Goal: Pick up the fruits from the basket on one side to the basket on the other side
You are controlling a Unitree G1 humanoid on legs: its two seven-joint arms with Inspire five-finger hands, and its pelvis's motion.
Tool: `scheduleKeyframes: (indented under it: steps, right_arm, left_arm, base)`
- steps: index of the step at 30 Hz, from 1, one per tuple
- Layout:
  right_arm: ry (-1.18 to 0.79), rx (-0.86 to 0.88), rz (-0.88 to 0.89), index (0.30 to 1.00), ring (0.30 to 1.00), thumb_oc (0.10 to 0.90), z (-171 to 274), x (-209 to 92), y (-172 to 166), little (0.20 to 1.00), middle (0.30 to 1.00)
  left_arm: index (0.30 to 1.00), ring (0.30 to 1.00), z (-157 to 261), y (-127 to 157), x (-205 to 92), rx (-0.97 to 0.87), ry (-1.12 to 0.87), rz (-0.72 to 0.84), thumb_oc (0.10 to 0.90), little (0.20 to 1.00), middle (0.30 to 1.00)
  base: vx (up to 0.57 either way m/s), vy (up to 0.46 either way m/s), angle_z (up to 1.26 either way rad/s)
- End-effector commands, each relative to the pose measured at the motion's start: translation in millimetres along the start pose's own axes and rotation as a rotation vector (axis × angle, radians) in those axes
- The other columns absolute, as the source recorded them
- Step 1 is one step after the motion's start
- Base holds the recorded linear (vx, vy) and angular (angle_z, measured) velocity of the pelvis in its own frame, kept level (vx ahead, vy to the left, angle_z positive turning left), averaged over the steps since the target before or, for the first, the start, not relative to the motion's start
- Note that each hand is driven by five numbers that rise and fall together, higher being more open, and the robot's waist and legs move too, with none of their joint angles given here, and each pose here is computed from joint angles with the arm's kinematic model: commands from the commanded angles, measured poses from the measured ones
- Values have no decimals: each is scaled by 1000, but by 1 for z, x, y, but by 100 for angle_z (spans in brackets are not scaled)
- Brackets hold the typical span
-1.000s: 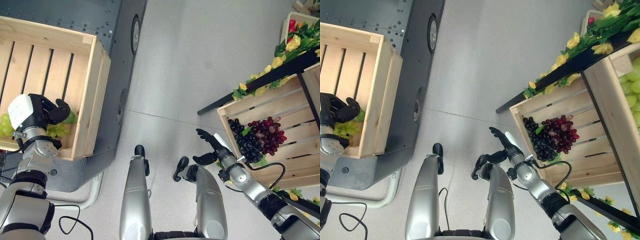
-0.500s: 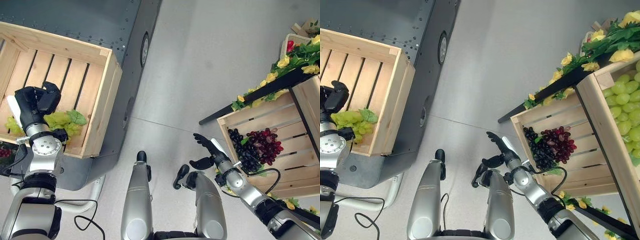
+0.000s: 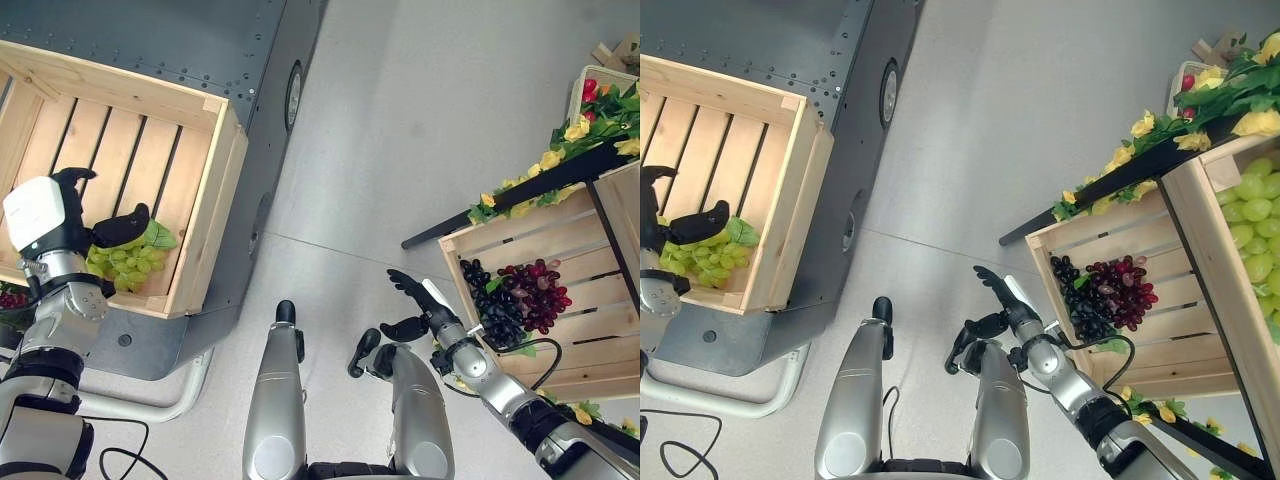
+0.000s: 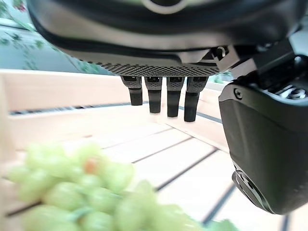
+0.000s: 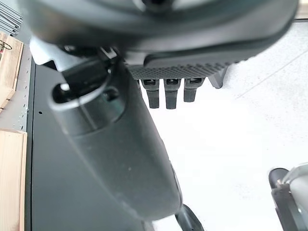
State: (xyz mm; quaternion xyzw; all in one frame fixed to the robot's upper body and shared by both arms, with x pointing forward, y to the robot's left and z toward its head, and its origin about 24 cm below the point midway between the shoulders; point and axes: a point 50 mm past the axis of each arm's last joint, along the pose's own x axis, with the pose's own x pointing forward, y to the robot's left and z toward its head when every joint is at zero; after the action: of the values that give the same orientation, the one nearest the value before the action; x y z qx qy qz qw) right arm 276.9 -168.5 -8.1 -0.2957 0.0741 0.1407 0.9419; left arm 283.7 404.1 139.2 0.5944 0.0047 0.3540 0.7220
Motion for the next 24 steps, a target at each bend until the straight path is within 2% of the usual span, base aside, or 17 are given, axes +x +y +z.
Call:
scheduleKeyframes:
  steps: [1, 3, 6, 11, 14, 24]
  right_arm:
    - [-114, -34, -56, 900, 900, 800, 10, -5, -28, 900, 900]
    - [-114, -50, -60, 900, 900, 800, 12, -3, -34, 900, 900]
    - [-107, -71, -62, 900, 900, 800, 12, -3, -43, 900, 900]
    - [-101, -69, -63, 900, 900, 800, 7, -4, -43, 900, 900]
    - [-104, -58, -65, 900, 900, 800, 8, -3, -40, 900, 900]
    - [-107, -64, -72, 900, 900, 800, 11, -2, -41, 900, 900]
  left_arm:
    - [900, 900, -12, 50, 22, 269, -47, 208, 800, 900, 900]
    - [900, 900, -24, 54, 23, 508, -52, 130, 800, 900, 900]
    - [900, 900, -41, 61, 21, 632, 14, 111, 800, 900, 900]
    - [900, 900, -72, 85, 12, 687, 247, 256, 800, 900, 900]
    - [900, 900, -78, 88, 11, 724, 275, 241, 800, 900, 900]
    - [900, 900, -71, 85, 14, 833, 147, 171, 800, 900, 900]
  base:
    - [0, 0, 0]
    - [0, 0, 0]
    - [-9, 42, -3]
    - [2, 2, -1]
    - [11, -56, 4]
    - [1, -5, 0]
